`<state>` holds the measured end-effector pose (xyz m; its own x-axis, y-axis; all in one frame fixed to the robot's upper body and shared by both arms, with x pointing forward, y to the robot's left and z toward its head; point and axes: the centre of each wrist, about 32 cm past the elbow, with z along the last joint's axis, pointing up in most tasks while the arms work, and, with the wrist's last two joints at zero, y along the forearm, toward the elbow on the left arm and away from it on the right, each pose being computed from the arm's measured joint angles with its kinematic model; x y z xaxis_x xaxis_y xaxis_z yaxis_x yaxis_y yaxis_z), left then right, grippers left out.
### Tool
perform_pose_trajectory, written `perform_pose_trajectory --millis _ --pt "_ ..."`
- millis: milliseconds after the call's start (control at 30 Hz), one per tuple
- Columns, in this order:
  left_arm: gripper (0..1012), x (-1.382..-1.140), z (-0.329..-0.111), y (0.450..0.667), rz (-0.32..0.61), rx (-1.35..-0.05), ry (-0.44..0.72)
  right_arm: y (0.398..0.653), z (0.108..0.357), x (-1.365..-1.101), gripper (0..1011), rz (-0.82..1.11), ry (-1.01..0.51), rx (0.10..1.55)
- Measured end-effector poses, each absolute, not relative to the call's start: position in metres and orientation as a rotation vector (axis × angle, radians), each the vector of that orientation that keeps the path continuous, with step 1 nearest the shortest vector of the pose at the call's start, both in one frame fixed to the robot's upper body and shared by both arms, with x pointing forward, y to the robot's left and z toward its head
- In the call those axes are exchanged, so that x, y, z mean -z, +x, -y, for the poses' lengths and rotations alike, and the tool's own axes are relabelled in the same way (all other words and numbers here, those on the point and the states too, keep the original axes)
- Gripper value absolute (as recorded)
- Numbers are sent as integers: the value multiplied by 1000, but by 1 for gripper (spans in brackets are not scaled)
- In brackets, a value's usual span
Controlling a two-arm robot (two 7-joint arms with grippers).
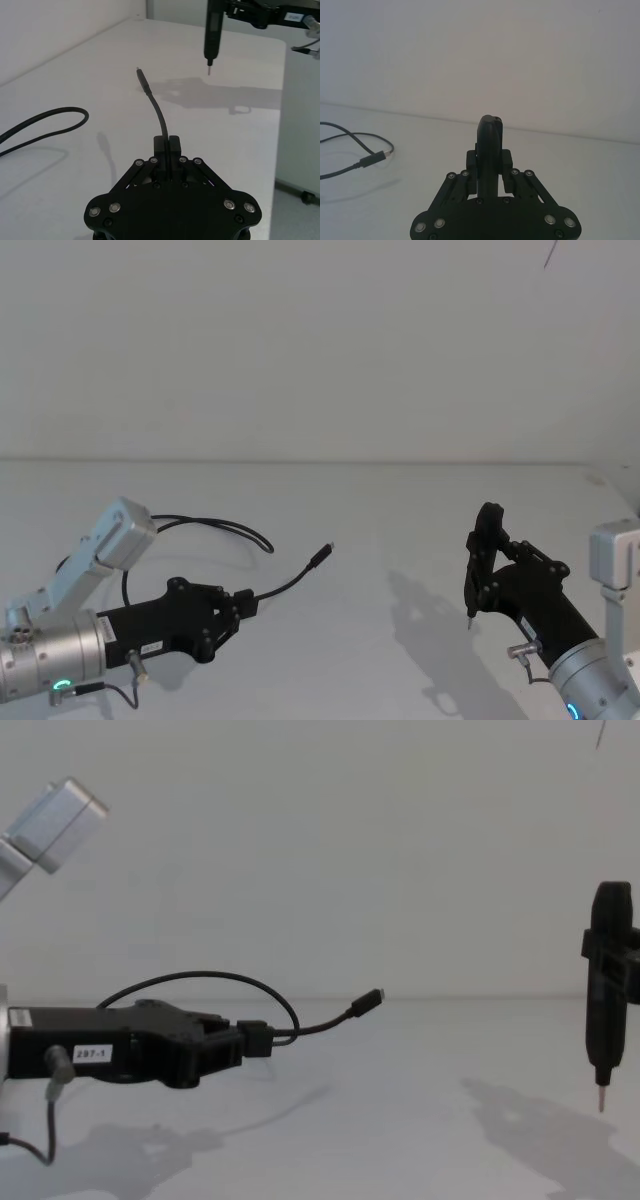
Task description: Pick up the data cable with the one hand.
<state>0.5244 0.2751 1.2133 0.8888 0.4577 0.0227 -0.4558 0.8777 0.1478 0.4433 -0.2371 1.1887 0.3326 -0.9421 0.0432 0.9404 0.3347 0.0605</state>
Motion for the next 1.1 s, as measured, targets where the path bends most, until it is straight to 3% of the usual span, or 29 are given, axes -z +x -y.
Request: perform_pose_trajectory --millis 567,1100 --pt "60 -1212 -273 520 -2 -333 173 443 237 -1189 279 74 28 1229" --pt "60 -1211 -270 520 8 -272 185 449 237 -1207 279 -29 138 1154"
